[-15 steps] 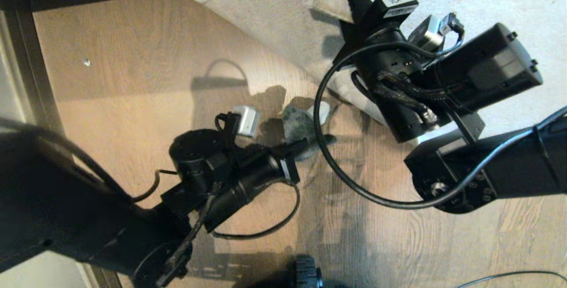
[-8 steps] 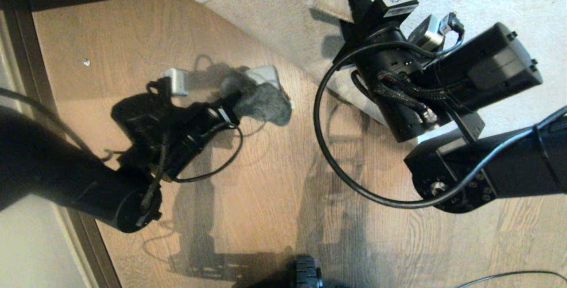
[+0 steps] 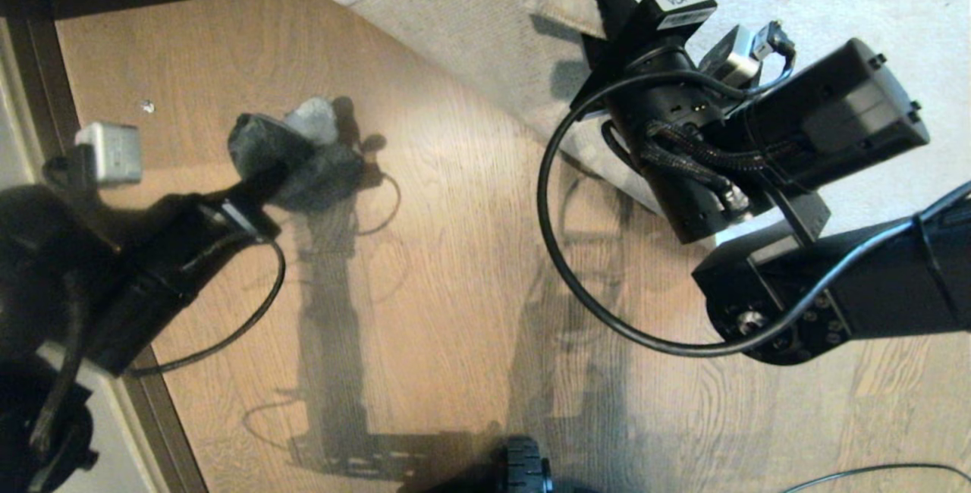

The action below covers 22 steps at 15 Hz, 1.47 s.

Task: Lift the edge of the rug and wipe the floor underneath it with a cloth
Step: Wipe the floor under the carpet with a rag

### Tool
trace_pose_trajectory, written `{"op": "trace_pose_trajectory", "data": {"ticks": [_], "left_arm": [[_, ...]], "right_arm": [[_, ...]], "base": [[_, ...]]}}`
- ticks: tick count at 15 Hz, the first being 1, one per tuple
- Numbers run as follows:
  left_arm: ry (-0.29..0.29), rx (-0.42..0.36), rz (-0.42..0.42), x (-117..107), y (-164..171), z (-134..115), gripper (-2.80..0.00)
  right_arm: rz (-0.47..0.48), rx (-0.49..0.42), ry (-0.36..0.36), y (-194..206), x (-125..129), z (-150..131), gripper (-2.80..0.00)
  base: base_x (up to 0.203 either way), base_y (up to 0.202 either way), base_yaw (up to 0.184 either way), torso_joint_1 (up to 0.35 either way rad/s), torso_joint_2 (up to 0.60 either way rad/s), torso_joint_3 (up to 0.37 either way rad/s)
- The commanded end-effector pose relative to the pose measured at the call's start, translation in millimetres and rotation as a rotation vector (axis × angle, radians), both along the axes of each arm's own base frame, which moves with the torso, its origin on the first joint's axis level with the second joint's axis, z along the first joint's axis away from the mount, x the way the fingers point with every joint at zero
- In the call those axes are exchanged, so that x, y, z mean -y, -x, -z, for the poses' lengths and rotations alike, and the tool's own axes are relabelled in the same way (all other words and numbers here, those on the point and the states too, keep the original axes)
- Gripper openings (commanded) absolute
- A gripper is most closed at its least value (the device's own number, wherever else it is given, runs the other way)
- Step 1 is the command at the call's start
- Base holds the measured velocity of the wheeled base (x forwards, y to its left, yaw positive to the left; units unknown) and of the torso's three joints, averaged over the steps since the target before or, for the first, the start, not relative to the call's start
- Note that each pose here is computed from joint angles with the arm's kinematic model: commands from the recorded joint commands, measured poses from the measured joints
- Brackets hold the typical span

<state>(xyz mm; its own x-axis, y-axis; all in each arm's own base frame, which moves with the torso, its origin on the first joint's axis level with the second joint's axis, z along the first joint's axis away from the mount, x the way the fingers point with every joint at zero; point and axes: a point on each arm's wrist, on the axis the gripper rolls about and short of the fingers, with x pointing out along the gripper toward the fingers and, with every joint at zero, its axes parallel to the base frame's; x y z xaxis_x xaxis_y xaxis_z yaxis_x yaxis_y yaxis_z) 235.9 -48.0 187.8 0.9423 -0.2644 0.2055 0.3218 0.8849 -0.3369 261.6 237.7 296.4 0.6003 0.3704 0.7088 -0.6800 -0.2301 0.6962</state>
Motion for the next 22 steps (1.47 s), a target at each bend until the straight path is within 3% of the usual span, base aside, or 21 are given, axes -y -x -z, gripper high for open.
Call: {"op": "trace_pose_trajectory", "data": {"ticks": [1, 3, 5, 7, 10, 13, 16, 19, 22], "left_arm": [[-0.016, -0.072, 0.064, 2, 52, 20, -2.80], [-0.067, -0.221, 0.191, 12, 85, 52, -2.80], [-0.165, -0.379, 0.326, 27, 98, 73, -2.80], [-0.209, -0.408, 0.430, 48, 87, 76, -2.80], [-0.232, -0.404, 0.526, 89, 54, 78, -2.80], [-0.226, -0.353, 0.584, 137, 15, 78, -2.80], [-0.184, -0.256, 0.578, 170, -25, 74, -2.80], [-0.094, -0.077, 0.487, 162, -59, 56, -2.80], [-0.029, 0.042, 0.379, 134, -74, 28, -2.80]], "right_arm": [[-0.006, 0.005, -0.013, 1, 0, -1, -2.80], [-0.008, 0.004, -0.011, 1, 0, 0, -2.80], [-0.006, 0.001, -0.008, 0, 0, 1, -2.80], [-0.003, -0.006, -0.005, 0, 0, 3, -2.80], [-0.002, -0.021, 0.009, 1, 2, 13, -2.80], [0.003, -0.035, 0.017, 1, 2, 17, -2.80], [0.006, -0.040, 0.020, 0, 1, 19, -2.80], [0.006, -0.038, 0.018, 0, 1, 19, -2.80], [0.006, -0.039, 0.019, -1, 0, 19, -2.80]], "base": [[0.000, 0.000, 0.000, 0.000, 0.00, 0.000], [0.000, 0.000, 0.000, 0.000, 0.00, 0.000], [0.000, 0.000, 0.000, 0.000, 0.00, 0.000], [0.000, 0.000, 0.000, 0.000, 0.00, 0.000], [0.000, 0.000, 0.000, 0.000, 0.00, 0.000], [0.000, 0.000, 0.000, 0.000, 0.00, 0.000], [0.000, 0.000, 0.000, 0.000, 0.00, 0.000], [0.000, 0.000, 0.000, 0.000, 0.00, 0.000], [0.000, 0.000, 0.000, 0.000, 0.00, 0.000]]}}
